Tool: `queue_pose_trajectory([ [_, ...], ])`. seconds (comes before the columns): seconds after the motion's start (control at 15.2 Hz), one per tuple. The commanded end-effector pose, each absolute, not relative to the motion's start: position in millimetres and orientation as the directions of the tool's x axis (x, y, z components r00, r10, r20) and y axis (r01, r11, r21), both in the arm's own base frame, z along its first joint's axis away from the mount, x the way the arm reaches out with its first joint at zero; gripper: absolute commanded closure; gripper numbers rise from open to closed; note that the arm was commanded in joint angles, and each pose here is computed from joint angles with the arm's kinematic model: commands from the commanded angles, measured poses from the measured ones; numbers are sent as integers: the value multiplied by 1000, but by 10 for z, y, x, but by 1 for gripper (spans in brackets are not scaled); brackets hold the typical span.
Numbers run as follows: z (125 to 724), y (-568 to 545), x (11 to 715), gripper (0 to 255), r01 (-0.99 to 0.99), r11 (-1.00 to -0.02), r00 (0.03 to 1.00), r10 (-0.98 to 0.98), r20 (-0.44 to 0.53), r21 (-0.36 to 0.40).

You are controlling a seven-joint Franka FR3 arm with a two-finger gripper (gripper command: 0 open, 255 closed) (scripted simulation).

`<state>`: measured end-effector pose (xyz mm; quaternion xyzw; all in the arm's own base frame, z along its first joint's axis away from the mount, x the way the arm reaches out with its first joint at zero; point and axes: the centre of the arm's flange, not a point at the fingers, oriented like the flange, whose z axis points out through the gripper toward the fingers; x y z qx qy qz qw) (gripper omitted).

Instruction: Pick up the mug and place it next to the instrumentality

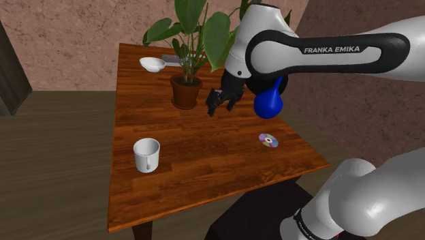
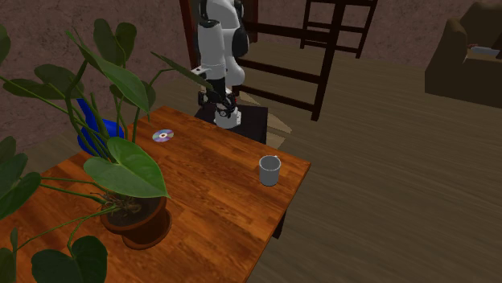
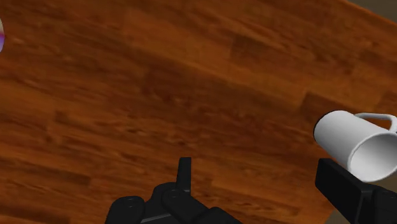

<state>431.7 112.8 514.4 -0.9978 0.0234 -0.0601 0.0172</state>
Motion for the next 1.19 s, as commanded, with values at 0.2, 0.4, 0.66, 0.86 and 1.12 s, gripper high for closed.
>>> queue_pose_trajectory([
  [0.2, 4773, 1627, 4568, 0, -21, -999, 993, -26, 116, -45],
  [0.4, 4573, 1921, 4731, 0, -7, -999, 993, -13, 115, -49],
  [0.66, 4308, 2317, 4940, 0, 12, -998, 994, 6, 112, -55],
  [0.86, 4110, 2618, 5092, 0, 26, -998, 994, 19, 110, -59],
  [1.12, 3861, 3003, 5278, 0, 44, -997, 993, 37, 108, -64],
])
